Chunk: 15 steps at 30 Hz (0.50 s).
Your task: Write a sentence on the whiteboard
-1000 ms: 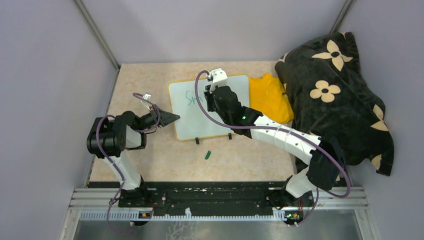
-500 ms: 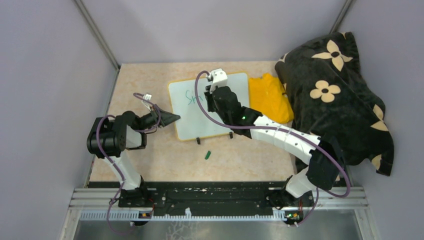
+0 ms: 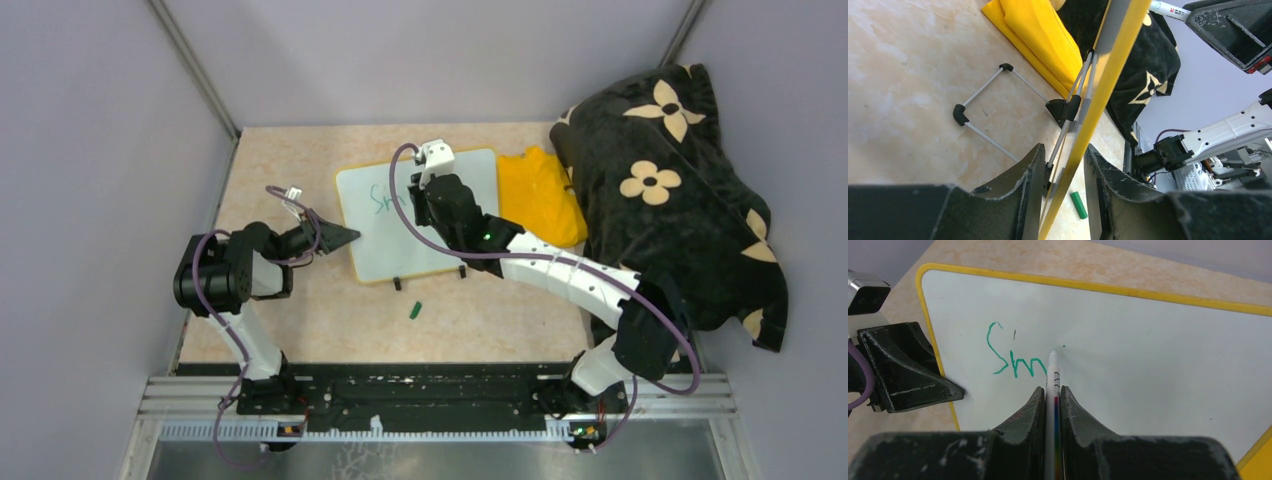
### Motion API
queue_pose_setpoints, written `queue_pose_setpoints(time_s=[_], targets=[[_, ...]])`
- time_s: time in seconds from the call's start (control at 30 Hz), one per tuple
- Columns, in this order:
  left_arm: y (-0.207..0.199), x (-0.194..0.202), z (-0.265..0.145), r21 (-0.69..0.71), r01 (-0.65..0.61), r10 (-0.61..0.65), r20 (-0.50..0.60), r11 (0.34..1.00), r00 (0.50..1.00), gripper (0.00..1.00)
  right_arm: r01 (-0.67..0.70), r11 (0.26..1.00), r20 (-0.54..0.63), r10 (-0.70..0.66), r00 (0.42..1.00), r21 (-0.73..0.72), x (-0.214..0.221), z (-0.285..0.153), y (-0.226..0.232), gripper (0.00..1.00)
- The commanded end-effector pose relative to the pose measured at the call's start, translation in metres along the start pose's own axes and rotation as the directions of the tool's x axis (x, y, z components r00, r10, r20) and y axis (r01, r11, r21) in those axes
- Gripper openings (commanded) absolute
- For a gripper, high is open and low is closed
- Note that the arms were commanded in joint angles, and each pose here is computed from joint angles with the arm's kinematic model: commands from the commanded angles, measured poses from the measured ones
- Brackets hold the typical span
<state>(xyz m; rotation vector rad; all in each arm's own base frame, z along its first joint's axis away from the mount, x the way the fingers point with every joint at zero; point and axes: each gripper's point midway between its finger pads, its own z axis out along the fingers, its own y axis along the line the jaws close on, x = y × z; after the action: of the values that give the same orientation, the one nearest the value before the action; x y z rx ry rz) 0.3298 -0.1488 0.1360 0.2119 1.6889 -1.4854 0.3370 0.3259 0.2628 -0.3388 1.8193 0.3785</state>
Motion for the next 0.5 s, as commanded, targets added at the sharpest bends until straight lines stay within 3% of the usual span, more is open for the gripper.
queue_pose_setpoints(time_s=[0.0, 0.47], targets=[[-0.0217, -0.0174, 0.0019, 0.075, -0.203, 0.199, 0.055, 0.976, 0.979, 0.40, -0.035, 0.999, 0.039, 0.035, 0.999, -0.022, -0.0127, -0.0021, 0.0019, 0.00], [-0.0206, -0.0168, 0.0021, 0.074, -0.195, 0.192, 0.050, 0.978, 0.980, 0.32, -0.037, 0.999, 0.026, 0.037, 0.999, -0.009, -0.0040, -0.0043, -0.0025, 0.00]])
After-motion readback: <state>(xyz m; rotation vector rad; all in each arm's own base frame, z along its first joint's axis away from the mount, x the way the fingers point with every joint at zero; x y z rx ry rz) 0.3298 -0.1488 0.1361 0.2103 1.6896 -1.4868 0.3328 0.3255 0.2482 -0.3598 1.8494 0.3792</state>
